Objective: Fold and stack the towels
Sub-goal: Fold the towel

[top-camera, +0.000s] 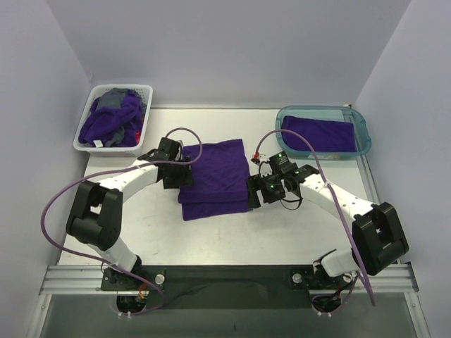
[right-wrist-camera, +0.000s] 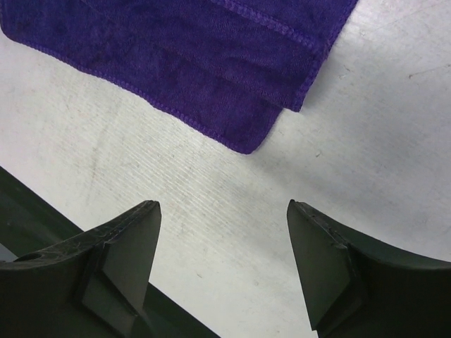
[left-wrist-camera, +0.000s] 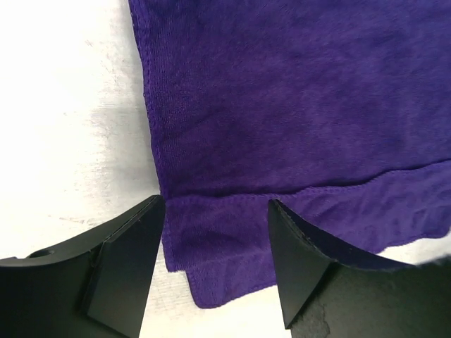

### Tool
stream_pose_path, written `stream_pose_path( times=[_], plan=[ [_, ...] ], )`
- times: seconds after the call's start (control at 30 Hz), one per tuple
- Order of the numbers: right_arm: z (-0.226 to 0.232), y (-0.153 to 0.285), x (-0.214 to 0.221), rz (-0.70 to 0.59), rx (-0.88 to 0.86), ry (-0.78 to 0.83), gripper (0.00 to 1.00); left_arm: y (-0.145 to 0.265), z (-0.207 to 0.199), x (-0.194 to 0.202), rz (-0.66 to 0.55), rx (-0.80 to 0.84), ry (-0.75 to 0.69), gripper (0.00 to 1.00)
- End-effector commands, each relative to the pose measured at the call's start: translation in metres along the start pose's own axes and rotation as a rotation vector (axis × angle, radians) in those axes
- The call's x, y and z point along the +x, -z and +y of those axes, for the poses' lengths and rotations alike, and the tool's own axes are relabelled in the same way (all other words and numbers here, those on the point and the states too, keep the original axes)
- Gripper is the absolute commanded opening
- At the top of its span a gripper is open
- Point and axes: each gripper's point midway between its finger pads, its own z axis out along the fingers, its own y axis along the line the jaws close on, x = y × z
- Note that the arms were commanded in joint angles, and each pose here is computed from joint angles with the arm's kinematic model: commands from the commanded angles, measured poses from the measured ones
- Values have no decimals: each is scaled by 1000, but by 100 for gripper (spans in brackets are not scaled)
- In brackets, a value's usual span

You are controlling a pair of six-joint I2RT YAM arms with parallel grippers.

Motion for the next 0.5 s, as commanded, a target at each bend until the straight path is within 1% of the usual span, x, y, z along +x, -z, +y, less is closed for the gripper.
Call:
stream_pose_path(
  times=[0.0,0.23,0.47],
  plan=[
    [0,7,7,-1,17,4,73,-1,-8,-12,-24,31,-19,71],
    [1,5,8,-7,8,-9,73,-6,-6,15,55,53,-39,70],
    [4,5,9,-12,-7,-16,73,-5,1,35,85,45,-41,70]
  ],
)
